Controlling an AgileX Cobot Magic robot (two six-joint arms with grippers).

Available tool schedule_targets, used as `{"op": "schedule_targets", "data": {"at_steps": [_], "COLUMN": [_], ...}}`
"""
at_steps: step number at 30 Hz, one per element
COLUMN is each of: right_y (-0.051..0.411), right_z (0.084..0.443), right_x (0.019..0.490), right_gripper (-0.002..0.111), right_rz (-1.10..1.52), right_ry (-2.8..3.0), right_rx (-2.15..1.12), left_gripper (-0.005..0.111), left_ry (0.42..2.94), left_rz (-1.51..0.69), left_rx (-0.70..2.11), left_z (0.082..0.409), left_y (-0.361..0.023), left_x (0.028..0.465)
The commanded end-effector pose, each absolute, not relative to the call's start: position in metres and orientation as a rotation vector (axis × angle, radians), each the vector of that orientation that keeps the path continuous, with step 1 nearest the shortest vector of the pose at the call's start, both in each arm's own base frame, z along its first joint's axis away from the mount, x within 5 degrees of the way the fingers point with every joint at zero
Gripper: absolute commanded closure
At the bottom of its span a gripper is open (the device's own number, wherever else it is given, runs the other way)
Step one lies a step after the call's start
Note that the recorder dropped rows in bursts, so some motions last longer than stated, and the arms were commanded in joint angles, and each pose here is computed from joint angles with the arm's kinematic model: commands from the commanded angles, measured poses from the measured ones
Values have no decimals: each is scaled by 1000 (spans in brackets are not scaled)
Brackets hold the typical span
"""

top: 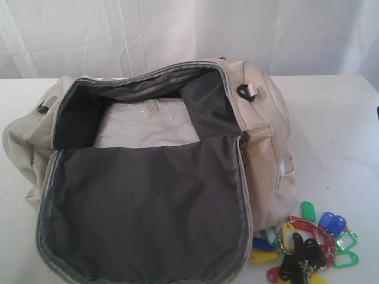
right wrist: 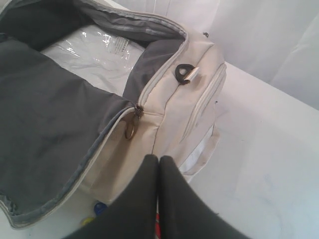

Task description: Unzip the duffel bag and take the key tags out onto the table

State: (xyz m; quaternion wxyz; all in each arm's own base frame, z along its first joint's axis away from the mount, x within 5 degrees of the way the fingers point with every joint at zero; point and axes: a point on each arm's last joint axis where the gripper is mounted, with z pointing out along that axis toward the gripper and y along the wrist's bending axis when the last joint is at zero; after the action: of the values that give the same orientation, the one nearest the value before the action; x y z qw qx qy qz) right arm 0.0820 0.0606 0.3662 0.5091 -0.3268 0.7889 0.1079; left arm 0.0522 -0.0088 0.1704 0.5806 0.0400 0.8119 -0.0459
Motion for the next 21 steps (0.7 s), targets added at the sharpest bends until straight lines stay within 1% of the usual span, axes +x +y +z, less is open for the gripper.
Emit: {"op": "schedule_targets", "data": {"at_steps": [1,4,5,11,17,21], "right_y": [53,31,16,-19,-30,-27], "right_z": [373,381,385,390,394,394], "right_x": [76,62,48,-4,-44,-46], "right_gripper": [108,108,108,108,108,108], "right_rz": [276,227,204,114,83,165], "right_ry": [1866,1796,1743,1565,1345,1280], "right_rx": [-740,-642,-563,-323,-194,-127], "left_gripper": [107,107,107,107,107,107], "left_ry": [1903,1903,1903,1903,1903,1903], "left_rz": [-112,-112,-112,-112,-112,-112], "left_rx": [83,83,83,83,83,83], "left_z": [169,169,169,169,169,169], "left_y": [-9,-9,-9,-9,-9,-9], "left_x": [52,52,52,52,52,52]}}
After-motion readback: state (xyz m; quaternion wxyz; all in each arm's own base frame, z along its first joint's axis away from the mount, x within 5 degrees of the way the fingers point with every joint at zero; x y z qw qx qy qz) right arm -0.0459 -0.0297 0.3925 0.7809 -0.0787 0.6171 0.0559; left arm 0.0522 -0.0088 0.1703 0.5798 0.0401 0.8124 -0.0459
